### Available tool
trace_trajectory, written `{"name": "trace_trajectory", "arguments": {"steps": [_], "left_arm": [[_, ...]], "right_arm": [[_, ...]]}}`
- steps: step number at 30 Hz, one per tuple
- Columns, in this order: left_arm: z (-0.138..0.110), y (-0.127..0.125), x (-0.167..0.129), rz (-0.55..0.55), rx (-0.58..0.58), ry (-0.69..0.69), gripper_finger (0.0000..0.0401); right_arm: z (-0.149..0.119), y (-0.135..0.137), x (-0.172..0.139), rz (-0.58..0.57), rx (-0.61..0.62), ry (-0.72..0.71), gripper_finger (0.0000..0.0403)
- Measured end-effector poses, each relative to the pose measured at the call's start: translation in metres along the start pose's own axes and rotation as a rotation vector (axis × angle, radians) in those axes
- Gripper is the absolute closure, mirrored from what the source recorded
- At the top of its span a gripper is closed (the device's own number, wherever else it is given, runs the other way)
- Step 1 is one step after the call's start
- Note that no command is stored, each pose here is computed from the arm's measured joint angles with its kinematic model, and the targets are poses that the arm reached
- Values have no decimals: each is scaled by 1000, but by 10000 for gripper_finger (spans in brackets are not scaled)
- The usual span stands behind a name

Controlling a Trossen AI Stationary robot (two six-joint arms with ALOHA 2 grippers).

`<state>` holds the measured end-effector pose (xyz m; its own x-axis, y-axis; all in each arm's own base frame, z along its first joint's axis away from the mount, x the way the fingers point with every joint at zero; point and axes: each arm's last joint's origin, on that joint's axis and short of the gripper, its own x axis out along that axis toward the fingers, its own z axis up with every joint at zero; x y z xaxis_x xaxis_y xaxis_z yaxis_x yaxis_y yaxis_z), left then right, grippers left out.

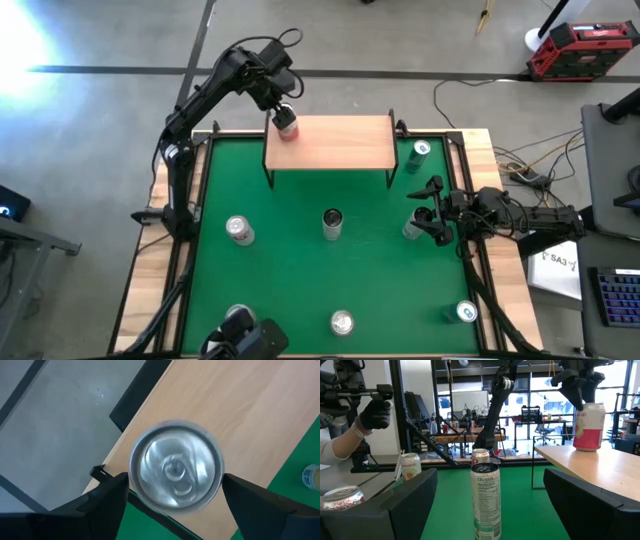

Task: Place canned beverage on shelf
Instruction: Put the top pink-white soda can on the shelf, then put the top red-silver soda can on the shelf

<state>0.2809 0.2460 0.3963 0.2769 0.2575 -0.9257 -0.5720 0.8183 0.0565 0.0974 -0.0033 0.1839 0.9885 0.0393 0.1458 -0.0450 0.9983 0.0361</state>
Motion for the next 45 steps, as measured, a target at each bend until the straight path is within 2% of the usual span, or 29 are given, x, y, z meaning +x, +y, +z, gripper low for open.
{"name": "trace_trajectory", "arguments": {"steps": [8, 16, 26, 31, 34, 37, 45], "left_arm": [[0, -1, 0, 5, 4, -2, 84], [-1, -1, -5, 24, -8, -11, 45], [-18, -1, -40, 35, -14, -57, 27], [-30, -3, -58, 35, -108, -91, 28], [-44, -7, -62, 28, -136, -69, 28], [-71, -15, -66, 19, -170, -20, 29], [-155, -51, -67, -15, -445, 88, 29]], "right_arm": [[0, 0, 0, 0, 0, 0, 46], [0, 0, 0, 0, 0, 0, 46], [0, 0, 0, 0, 0, 0, 46], [0, 0, 0, 0, 0, 0, 46], [0, 0, 0, 0, 0, 0, 46], [0, 0, 0, 0, 0, 0, 46], [0, 0, 0, 0, 0, 0, 46]]}}
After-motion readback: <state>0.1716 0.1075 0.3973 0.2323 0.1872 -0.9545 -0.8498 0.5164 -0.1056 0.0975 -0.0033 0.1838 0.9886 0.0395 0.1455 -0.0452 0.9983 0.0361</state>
